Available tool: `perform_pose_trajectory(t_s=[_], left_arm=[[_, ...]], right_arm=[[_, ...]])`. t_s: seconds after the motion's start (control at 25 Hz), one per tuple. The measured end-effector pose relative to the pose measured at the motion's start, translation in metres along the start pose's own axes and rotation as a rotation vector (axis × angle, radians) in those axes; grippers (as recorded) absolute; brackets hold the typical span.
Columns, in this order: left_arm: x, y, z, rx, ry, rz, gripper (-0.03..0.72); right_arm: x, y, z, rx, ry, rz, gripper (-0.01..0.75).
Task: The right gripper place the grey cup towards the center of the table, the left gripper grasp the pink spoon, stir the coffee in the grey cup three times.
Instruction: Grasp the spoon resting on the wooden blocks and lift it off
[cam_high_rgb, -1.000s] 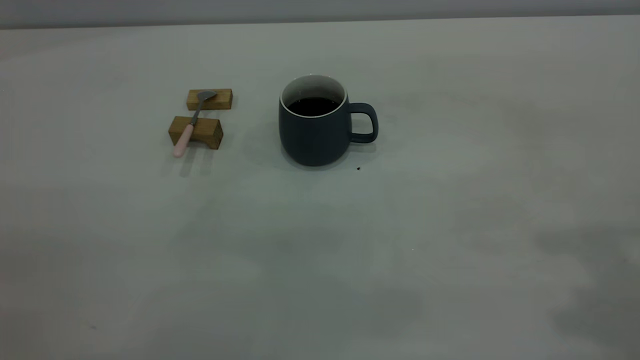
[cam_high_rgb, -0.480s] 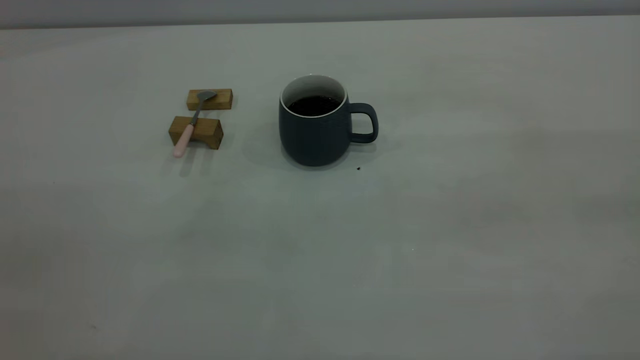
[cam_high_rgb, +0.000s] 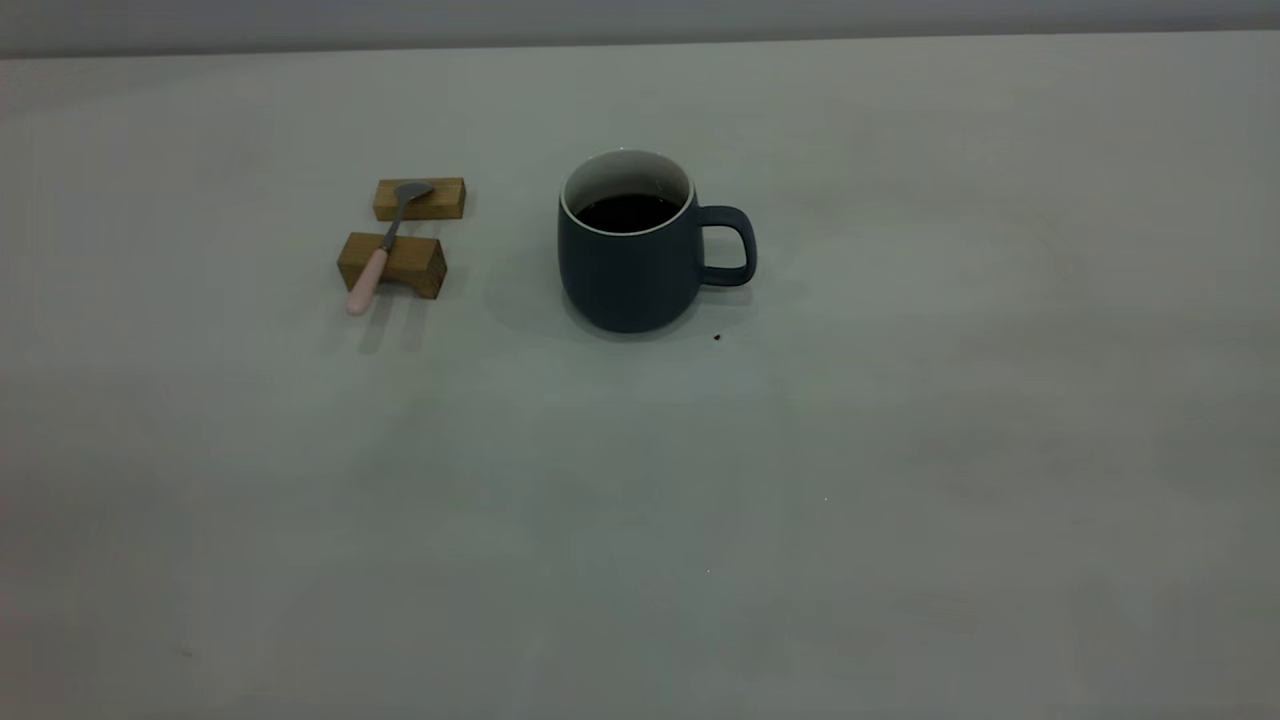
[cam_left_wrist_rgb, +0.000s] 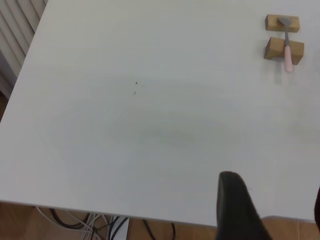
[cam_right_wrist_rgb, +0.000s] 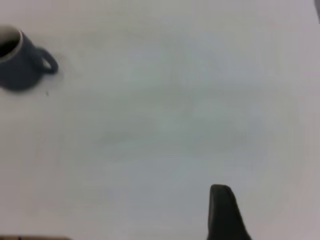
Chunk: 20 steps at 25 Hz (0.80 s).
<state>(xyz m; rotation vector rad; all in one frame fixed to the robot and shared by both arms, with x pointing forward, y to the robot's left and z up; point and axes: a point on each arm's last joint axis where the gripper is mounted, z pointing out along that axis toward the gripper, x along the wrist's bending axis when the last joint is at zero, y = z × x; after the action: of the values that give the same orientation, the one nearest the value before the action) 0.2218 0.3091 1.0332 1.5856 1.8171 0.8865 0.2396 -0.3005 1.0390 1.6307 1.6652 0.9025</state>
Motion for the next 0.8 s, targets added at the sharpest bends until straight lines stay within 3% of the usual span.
perform_pose_trajectory(t_s=[0.8], left_arm=[[0.0000,0.0000,0.0000,0.000,0.000,0.001,0.451]], right_arm=[[-0.0006,-0.0017,-0.0018,-0.010,-0.011,0.003,0.493]])
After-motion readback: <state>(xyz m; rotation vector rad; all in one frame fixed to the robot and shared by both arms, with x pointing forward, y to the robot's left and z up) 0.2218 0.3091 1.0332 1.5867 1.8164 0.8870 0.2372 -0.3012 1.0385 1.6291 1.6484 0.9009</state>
